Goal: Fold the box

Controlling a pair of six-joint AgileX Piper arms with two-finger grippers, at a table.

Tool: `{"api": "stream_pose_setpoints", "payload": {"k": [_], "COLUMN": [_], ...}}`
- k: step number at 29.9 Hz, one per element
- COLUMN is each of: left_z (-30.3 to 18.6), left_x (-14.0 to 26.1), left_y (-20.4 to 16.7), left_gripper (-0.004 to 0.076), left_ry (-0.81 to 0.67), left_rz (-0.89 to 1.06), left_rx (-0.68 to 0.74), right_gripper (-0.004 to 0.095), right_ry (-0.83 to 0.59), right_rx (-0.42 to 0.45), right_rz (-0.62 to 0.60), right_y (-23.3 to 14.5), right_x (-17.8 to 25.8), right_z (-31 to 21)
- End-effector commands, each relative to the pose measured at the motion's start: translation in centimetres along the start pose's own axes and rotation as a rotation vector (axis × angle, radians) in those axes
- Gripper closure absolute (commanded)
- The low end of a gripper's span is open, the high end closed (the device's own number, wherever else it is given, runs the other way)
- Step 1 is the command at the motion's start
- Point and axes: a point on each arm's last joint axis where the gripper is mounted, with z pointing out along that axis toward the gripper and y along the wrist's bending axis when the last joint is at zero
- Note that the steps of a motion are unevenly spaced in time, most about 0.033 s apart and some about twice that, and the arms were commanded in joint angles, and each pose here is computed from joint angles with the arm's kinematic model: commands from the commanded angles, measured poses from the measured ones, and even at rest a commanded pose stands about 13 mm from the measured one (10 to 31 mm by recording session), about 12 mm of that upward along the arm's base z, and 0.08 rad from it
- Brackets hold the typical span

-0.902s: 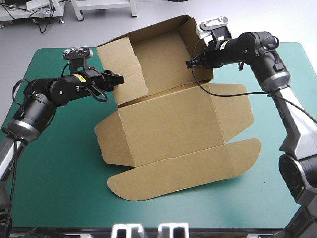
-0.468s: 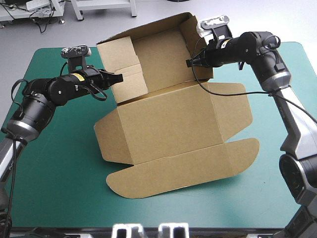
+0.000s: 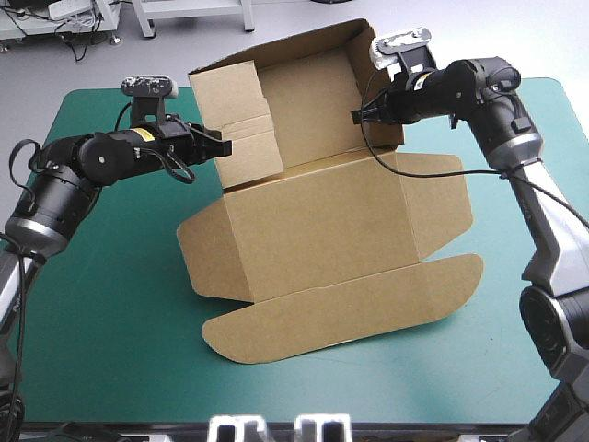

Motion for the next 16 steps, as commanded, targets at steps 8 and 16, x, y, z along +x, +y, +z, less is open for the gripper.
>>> {"api": "stream_pose_setpoints", "payload": {"k": [8,16], "left_z": [-6.9,-9.0], "left_x": [-4.8,-6.1], "left_y": [-3.2,-4.0], "left_gripper": [0.0359,0.0359], "left_ry": [-0.104,-0.15], "left_rz": [0.162,0.2], "left_rx": [0.074,0.086], "right_gripper": [0.0925,0.0926], "right_ry": [-0.142,-0.165], "right_rx": [-0.128,-0.229], "right_rz": [0.087,0.163], "right_y": [-1.5,-5.3], "right_x": [-1.4,-0.8], "right_z": [-5.2,-6.9]}}
